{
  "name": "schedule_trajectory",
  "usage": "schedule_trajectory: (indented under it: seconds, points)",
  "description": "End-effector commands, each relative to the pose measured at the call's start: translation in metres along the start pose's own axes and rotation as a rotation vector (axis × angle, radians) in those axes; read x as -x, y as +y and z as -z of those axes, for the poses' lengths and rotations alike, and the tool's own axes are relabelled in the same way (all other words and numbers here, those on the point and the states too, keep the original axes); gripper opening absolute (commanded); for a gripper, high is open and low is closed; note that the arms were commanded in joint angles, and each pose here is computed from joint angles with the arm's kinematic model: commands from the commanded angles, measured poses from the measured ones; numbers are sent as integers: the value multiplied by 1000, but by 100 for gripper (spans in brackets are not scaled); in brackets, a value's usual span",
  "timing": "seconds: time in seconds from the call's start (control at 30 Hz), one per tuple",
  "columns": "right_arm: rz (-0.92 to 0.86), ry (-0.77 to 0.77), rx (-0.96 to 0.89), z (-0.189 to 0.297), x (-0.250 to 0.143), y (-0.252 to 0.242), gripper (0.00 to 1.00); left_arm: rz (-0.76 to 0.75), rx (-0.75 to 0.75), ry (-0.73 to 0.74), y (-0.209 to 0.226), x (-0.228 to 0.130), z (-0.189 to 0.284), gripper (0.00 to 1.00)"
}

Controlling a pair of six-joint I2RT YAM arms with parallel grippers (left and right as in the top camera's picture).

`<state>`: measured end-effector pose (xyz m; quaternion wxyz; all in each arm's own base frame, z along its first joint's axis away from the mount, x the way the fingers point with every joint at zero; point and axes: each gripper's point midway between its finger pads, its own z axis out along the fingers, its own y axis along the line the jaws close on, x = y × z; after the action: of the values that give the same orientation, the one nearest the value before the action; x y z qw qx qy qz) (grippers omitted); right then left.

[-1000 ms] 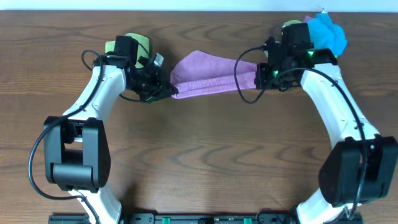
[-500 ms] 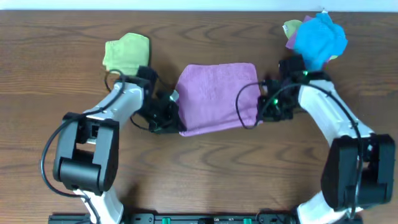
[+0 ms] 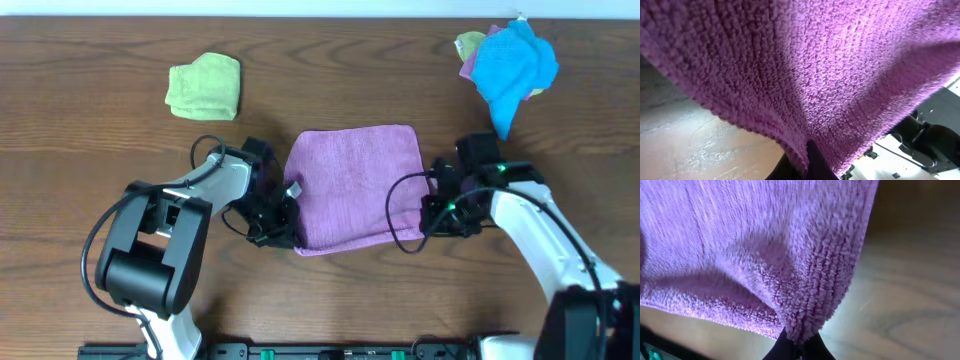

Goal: Fold the cloth
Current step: 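Lay the pink cloth down, folding it over toward the front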

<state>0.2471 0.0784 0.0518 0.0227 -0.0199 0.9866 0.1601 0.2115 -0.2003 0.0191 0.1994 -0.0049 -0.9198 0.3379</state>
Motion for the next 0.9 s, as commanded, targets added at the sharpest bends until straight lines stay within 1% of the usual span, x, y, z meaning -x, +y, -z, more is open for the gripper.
schedule_trajectory:
  seconds: [0.0, 0.13, 0.17, 0.27, 0.47, 0.5, 0.7, 0.87]
  points:
    - [-19, -102, -22, 13, 17, -2, 1, 8, -22, -71, -12, 8, 12, 6]
    - [-23, -237, -35, 21, 47, -3, 1, 19, -55, -237, -35, 33, 34, 6]
    - [-32, -283, -38, 23, 59, -3, 1, 33, -51, -303, -40, 42, 43, 6]
    - [-50, -356, -34, 28, 76, -3, 1, 67, -32, -409, -42, 58, 57, 6]
    - [-41, -476, -21, 31, 111, -1, 1, 91, -13, -558, -42, 88, 72, 6]
    - [-39, -499, -16, 29, 119, -1, 1, 91, 0, -606, -41, 97, 78, 6]
    - [-37, -558, -6, 12, 148, -5, 1, 121, 38, -764, -37, 122, 98, 6]
    - [-33, -586, -6, 0, 162, -9, 1, 124, 64, -855, -34, 137, 109, 6]
